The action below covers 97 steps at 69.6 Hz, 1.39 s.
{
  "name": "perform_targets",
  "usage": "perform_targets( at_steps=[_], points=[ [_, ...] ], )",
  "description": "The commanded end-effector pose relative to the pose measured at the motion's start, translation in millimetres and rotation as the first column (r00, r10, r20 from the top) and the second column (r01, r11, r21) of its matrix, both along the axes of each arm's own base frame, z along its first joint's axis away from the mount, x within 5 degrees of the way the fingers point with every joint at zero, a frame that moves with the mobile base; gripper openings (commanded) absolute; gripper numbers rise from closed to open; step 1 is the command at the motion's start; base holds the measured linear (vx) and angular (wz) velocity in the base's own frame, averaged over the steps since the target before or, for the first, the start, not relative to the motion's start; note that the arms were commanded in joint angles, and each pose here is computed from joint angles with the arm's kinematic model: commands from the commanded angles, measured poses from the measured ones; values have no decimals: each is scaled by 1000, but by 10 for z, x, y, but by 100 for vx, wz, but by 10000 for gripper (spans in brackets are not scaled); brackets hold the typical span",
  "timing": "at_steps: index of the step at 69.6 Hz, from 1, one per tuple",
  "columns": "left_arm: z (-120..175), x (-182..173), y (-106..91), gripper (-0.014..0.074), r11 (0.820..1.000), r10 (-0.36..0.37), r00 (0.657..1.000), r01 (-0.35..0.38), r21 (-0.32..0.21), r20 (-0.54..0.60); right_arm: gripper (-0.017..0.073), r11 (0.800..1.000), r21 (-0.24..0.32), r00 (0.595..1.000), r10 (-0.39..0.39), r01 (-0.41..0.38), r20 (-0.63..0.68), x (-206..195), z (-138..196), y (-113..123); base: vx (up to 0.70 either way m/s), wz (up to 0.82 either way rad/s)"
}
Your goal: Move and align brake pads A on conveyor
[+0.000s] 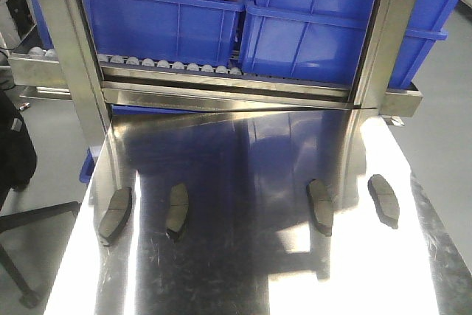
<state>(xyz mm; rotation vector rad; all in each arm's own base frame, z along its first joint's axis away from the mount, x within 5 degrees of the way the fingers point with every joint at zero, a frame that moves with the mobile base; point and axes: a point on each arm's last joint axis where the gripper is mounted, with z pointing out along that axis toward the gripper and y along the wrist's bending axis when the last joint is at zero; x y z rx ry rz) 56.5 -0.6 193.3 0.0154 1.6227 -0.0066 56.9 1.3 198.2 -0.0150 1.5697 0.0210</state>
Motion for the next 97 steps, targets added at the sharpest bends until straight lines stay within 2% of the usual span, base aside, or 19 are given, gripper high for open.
perform_targets(
  at_steps=[1, 63, 78, 82, 87, 90, 97],
  points=[
    [-20, 3, -7, -6, 1000, -10, 998, 11, -16, 58, -4, 1000, -6, 997, -5, 6, 78, -8, 53, -3, 0, 0],
    [-19, 3, -7, -6, 1000, -10, 998, 11, -17, 59, -4, 1000, -6, 997, -5, 6, 78, -8, 53, -3, 0, 0],
    [27, 1, -8, -6, 1000, -11, 994, 13, -18, 109, -4, 1000, -6, 997, -5, 6, 78, -8, 53, -3, 0, 0],
    [79, -3, -9, -6, 999, -10, 986, 17, -38, 165, -4, 1000, -6, 997, -5, 6, 78, -8, 53, -3, 0, 0],
    [175, -19, -1, -6, 989, 4, 964, 36, -143, 267, -4, 1000, -6, 997, -5, 6, 78, -8, 53, -3, 0, 0],
    [243, -36, 9, -6, 983, 16, 940, 48, -180, 340, -4, 1000, -6, 997, -5, 6, 78, -8, 53, -3, 0, 0],
    [363, -80, 24, -6, 980, 34, 884, 62, -189, 465, -4, 1000, -6, 997, -5, 6, 78, -8, 53, -3, 0, 0]
  ],
)
